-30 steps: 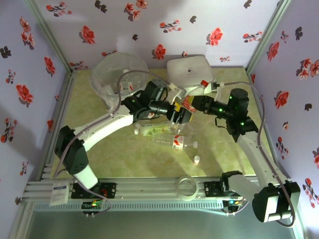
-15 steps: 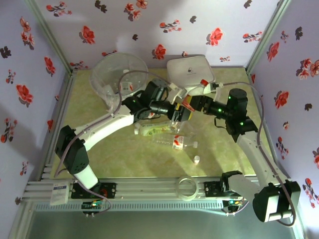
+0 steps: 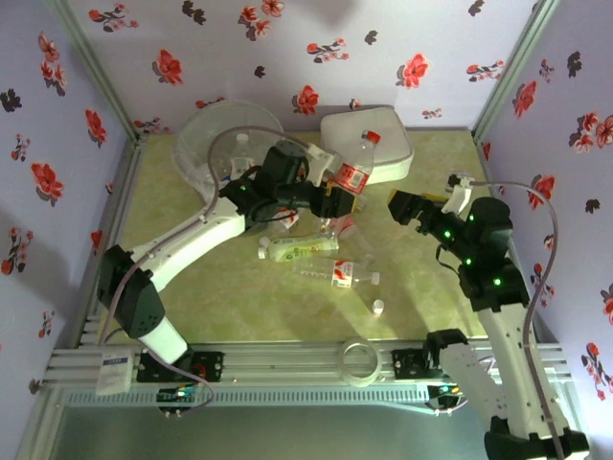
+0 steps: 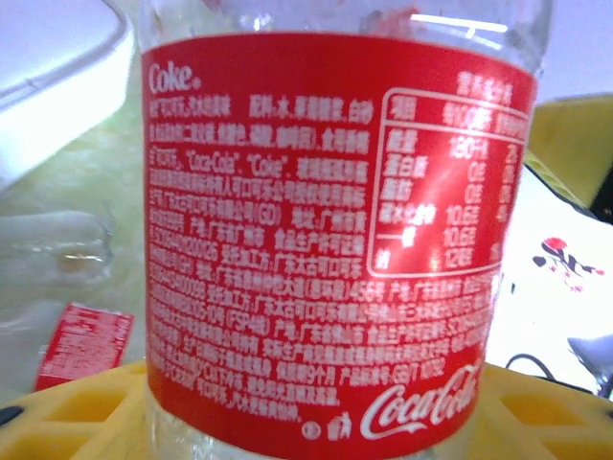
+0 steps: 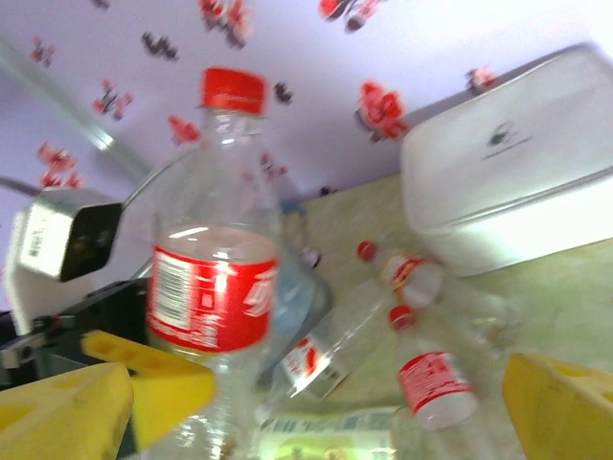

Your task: Put the plastic bottles in the bin

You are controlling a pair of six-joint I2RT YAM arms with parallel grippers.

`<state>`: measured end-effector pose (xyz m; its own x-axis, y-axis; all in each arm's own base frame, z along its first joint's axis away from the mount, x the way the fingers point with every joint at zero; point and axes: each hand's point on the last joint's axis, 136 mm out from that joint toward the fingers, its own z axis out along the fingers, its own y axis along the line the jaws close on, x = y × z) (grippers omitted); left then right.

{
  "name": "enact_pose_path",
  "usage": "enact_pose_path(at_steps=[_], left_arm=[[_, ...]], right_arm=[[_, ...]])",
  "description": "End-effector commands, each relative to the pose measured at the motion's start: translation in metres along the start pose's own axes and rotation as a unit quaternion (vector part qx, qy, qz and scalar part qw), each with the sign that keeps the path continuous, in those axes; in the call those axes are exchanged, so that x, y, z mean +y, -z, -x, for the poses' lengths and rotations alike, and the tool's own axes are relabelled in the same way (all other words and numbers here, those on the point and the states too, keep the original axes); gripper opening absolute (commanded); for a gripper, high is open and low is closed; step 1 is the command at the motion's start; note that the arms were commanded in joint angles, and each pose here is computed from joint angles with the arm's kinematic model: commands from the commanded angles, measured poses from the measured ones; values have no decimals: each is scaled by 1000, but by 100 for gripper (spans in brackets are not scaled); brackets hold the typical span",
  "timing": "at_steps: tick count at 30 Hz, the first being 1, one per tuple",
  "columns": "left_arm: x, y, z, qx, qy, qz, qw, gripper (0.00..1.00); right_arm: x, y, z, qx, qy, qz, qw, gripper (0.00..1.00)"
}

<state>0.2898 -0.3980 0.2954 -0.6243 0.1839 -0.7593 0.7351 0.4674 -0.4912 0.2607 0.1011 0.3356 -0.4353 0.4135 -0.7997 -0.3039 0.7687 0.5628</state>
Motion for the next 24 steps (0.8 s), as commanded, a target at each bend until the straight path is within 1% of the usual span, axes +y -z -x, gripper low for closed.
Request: enact_pose_path(at_steps=[1,5,8,13,16,17,19,21,24], left_arm=[[-13,37,50,-75,-25,7,997,61],[-4,79,83,-120,-37,60,990,60],[12,122,108,-162,-36,115,979,59],[62,198,137,-241,2,209,948,54],[97,231,143,-262,15,269,927,51],[110,237,143,-260,19,289,921,51],[134,241,140,-242,19,318,916,51],[157,235,134,-211,21,339,917,52],[186,216,121,-153,25,356,921,53]], right_arm=[[-31,5,-1,-31,-9,-72,997,99],[-38,6,-9,-21,-5,-85,996,99],[-43,5,-17,-8,-7,-91,996,99],[-48,2,-26,-1,-21,-90,996,99],[-51,0,-31,3,-30,-90,995,99],[-52,-1,-33,4,-32,-89,995,99],[-53,-2,-36,6,-36,-91,995,99],[-55,-1,-37,7,-37,-92,995,99],[-58,0,-41,14,-33,-100,994,99]])
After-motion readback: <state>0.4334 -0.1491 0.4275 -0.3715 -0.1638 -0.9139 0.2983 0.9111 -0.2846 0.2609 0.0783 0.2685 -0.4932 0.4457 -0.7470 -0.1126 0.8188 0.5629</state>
